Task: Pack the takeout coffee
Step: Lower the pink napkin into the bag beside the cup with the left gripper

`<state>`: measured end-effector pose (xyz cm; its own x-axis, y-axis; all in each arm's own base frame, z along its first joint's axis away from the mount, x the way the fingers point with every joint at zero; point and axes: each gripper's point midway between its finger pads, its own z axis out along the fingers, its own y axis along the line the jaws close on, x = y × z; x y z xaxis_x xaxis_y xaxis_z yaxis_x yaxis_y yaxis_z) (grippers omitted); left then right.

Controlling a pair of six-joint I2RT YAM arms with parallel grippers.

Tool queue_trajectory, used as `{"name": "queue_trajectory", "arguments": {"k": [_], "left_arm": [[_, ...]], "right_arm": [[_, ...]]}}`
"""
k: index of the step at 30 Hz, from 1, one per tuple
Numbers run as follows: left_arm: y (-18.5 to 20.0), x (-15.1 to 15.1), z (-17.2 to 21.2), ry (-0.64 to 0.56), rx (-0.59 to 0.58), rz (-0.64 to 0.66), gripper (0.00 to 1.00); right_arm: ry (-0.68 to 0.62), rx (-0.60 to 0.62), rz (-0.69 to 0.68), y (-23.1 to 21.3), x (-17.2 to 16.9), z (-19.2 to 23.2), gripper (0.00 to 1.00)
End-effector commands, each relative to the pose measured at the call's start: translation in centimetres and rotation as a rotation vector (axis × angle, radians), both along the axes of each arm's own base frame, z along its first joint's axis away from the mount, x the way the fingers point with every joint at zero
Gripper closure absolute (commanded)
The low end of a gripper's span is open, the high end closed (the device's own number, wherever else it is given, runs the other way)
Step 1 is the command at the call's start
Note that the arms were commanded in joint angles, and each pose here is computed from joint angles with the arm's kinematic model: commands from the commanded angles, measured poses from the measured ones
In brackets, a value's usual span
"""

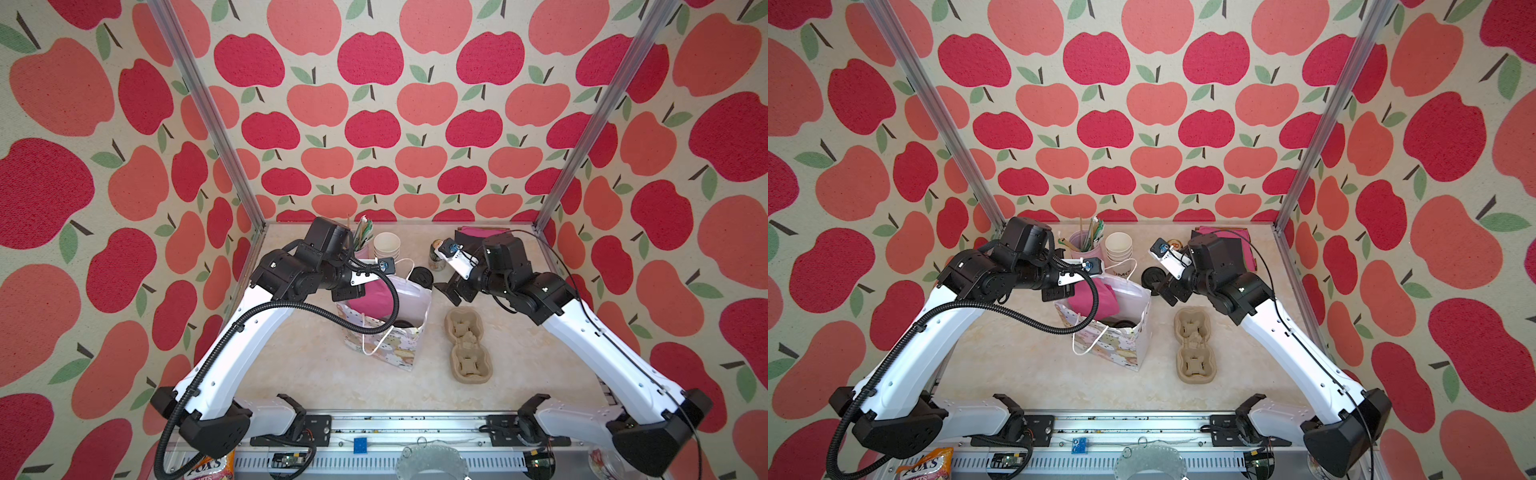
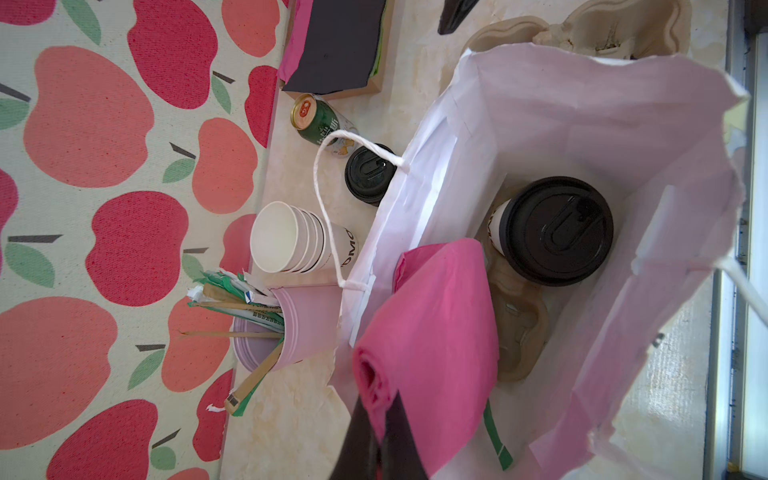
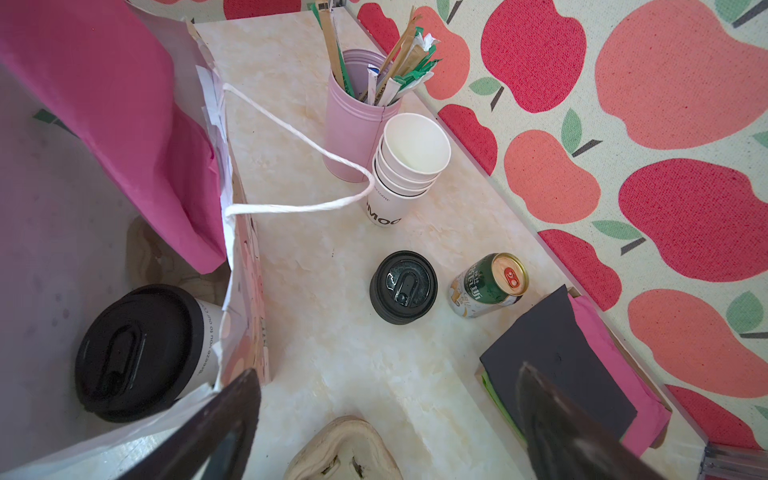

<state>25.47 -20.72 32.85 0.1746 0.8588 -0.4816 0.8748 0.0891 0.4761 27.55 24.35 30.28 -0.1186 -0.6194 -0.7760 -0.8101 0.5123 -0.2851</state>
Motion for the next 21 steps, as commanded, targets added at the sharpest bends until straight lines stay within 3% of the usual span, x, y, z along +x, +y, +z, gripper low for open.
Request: {"name": "queue_trajectory", "arguments": {"k": [1, 12, 21], "left_arm": [[-0.8, -0.9, -1.3, 0.07, 0.012, -0.037, 1.0], [-1.9, -1.1, -5.2, 0.196, 0.116, -0.072, 1.0], [-0.8, -0.5, -2.7, 0.113, 0.144, -0.026, 1.0]], "right_arm": [[0.011, -0.025, 0.001, -0.1, -0.2, -0.8, 0.02], [0.016, -0.043, -0.004, -0.1, 0.0, -1.4, 0.02], [0.015, -0.051, -0.004, -0.2, 0.0, -1.5, 0.02]]}}
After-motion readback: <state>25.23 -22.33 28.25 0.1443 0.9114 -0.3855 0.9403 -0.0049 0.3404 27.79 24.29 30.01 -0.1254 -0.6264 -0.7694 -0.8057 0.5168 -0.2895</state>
